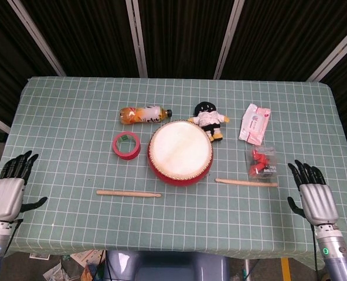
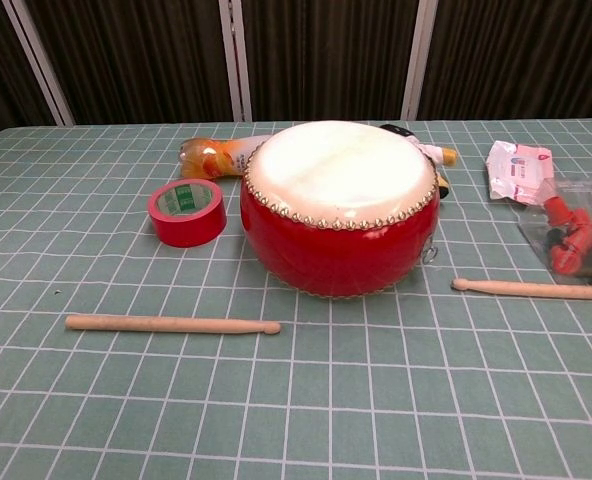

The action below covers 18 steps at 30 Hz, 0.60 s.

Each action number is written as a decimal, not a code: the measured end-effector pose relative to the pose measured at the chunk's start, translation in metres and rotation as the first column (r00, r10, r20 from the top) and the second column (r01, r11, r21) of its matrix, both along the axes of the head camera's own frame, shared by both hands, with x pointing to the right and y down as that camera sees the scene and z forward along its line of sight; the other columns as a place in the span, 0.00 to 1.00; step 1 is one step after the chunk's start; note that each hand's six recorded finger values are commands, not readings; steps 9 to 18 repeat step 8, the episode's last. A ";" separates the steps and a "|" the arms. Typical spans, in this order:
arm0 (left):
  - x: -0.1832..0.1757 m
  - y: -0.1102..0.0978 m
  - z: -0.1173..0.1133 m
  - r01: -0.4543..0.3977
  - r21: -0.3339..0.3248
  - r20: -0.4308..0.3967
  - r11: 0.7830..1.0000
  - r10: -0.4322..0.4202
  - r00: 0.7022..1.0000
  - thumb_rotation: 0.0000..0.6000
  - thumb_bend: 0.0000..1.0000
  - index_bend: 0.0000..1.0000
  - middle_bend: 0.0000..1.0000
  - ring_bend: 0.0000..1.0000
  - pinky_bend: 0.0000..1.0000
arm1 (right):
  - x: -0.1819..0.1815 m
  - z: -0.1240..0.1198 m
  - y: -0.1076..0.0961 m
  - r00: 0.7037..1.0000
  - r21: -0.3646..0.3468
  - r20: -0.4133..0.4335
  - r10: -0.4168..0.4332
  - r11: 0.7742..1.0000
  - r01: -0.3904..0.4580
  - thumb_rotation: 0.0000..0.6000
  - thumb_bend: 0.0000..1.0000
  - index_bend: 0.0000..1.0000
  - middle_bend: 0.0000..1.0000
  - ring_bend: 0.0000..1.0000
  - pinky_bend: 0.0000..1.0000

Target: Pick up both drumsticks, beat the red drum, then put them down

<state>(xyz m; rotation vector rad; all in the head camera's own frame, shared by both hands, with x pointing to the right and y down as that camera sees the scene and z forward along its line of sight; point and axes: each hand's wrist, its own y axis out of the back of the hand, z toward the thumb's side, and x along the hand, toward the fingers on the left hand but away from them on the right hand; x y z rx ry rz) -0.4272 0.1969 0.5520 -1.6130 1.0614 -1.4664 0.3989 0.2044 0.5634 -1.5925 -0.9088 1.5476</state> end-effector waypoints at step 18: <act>-0.049 0.027 -0.016 0.010 0.078 0.090 0.997 -0.017 0.996 1.00 0.05 0.00 0.00 0.00 0.06 | 0.032 -0.026 0.016 1.000 0.155 -0.009 -0.007 0.988 0.009 1.00 0.38 0.00 0.00 0.00 0.04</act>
